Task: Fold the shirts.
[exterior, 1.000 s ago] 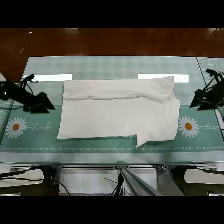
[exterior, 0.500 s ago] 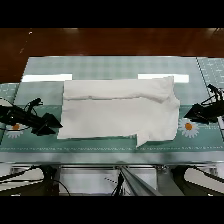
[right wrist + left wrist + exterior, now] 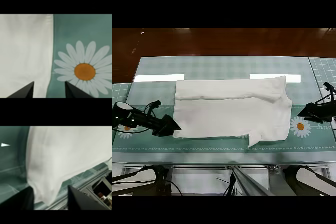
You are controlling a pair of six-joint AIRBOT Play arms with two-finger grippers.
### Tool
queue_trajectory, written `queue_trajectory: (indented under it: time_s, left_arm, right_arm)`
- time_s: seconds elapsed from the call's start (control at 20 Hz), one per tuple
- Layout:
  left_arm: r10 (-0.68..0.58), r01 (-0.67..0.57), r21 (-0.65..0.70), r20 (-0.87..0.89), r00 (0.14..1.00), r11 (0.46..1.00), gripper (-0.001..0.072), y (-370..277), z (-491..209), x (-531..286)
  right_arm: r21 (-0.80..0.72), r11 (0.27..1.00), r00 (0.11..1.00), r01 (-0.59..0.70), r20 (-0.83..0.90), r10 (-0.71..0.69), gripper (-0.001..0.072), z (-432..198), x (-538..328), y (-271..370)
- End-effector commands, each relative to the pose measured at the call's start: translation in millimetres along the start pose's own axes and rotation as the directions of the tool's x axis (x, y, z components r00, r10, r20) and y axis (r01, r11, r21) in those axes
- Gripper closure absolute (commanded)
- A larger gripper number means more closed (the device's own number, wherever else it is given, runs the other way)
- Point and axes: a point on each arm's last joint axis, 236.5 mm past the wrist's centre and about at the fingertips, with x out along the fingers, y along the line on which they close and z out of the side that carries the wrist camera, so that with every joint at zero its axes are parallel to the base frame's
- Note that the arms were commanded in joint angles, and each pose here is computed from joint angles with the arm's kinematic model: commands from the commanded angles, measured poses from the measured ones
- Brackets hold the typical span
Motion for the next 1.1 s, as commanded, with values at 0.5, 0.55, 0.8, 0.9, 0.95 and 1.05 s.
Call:
queue_trajectory:
  time_s: [0.5, 0.55, 0.8, 0.9, 0.95, 1.05]
  left_arm:
    - [-0.003, 0.004, 0.022, -0.053, 0.999, 1.0, 0.0679, -4, -2, 27]
    - [-0.003, 0.004, 0.022, -0.054, 0.999, 1.0, 0.0679, -4, -2, 27]
    - [-0.004, 0.005, 0.022, -0.054, 0.999, 1.0, 0.0679, -5, -2, 27]
    - [-0.004, 0.006, 0.022, -0.055, 0.998, 1.0, 0.0679, -5, -2, 27]
    - [-0.004, 0.005, 0.022, -0.055, 0.998, 1.0, 0.0679, -5, -2, 27]
    - [-0.003, 0.004, 0.023, -0.051, 0.999, 1.0, 0.0679, -5, -1, 27]
  right_arm:
    - [0.062, 0.995, 0.962, -0.074, -0.257, 0.087, 0.0158, -102, 52, 8]
    - [0.065, 0.996, 0.965, -0.068, -0.249, 0.082, 0.0158, -107, 56, 7]
    - [0.079, 0.995, 0.996, -0.067, -0.05, 0.071, 0.0184, -87, 64, 12]
    - [0.113, 0.988, 0.994, -0.107, -0.003, 0.108, 0.0186, -80, 68, 20]
    - [0.14, 0.98, 0.99, -0.144, 0.011, 0.144, 0.0188, -79, 71, 27]
    - [0.173, 0.967, 0.982, -0.185, 0.005, 0.187, 0.0233, -87, 79, 36]
